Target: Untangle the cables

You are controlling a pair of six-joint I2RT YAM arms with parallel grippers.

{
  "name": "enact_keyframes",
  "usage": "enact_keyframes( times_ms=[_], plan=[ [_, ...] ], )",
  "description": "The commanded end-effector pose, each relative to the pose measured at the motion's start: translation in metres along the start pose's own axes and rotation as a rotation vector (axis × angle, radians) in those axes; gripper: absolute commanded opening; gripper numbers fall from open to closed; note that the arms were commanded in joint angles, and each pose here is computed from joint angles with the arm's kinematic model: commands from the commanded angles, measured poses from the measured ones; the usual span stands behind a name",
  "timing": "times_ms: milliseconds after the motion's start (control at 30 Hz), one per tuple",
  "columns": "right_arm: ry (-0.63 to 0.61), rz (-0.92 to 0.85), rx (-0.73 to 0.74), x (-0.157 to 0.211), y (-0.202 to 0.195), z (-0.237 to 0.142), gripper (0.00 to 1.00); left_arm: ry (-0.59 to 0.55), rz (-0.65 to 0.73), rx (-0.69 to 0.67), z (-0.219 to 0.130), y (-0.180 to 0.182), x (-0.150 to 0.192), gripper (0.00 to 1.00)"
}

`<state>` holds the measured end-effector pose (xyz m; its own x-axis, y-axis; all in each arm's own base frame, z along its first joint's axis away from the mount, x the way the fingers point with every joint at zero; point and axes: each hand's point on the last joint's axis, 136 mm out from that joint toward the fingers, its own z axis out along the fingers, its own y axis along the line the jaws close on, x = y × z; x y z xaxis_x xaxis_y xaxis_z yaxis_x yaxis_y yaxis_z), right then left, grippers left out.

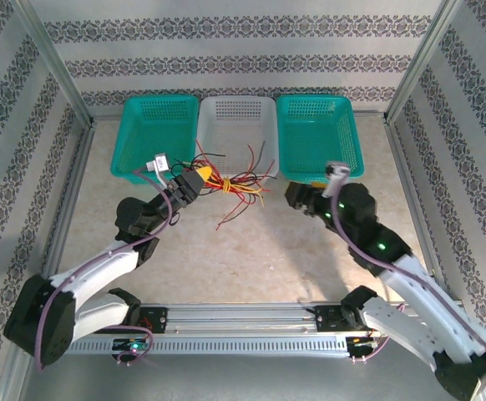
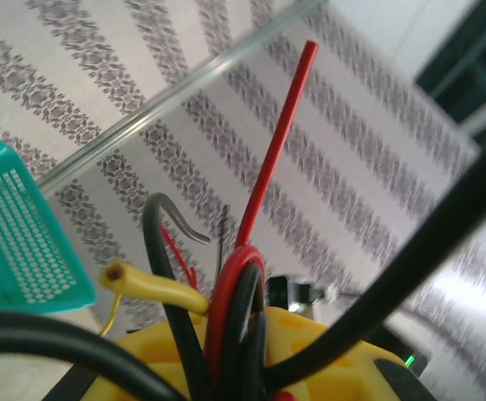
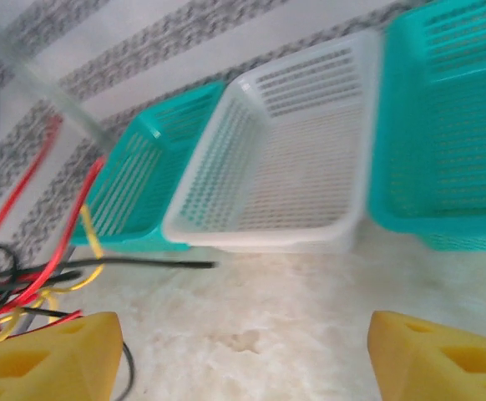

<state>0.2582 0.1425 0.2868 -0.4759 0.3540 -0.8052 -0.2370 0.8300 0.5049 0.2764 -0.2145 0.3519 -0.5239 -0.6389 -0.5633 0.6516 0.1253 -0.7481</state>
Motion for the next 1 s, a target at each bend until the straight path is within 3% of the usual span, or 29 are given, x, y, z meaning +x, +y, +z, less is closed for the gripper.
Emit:
enact_keyframes(
  times_ms=[0,133,333,500,567,700,733,867,967],
  plan=[
    [0.063,-0.02,0.127,0.006,-0.029,-0.03,0.8,0.228,0.323,0.046,0.001,-0.02,0.029,0.0],
    [0.217,0.026,-0.069,-0.009,0.018,-0.024,0.75,0.455,0.371,0.224,0.004,-0.045,0.057,0.0],
    [0.372,0.118,-0.359,-0.04,0.079,0.002,0.69,0.561,0.427,0.35,0.005,-0.059,0.066,0.0],
    [0.572,0.268,-0.473,-0.023,0.087,0.047,0.57,0.614,0.567,0.376,-0.003,-0.051,0.078,0.0],
    [0.632,0.302,-0.457,-0.006,0.082,0.064,0.51,0.6,0.727,0.343,-0.008,-0.041,0.082,0.0],
    [0.69,0.28,-0.364,0.022,0.065,0.082,0.45,0.67,1.291,0.12,-0.018,0.02,0.102,0.0],
    [0.692,0.275,-0.344,0.025,0.062,0.084,0.44,0.669,1.37,0.081,-0.02,0.032,0.101,0.0],
    [0.678,0.25,-0.301,0.025,0.056,0.085,0.41,0.48,1.648,0.022,-0.011,0.04,0.089,0.0],
    [0.675,0.199,-0.278,0.021,0.061,0.081,0.4,0.551,1.818,0.056,-0.009,0.049,0.106,0.0]
  ],
)
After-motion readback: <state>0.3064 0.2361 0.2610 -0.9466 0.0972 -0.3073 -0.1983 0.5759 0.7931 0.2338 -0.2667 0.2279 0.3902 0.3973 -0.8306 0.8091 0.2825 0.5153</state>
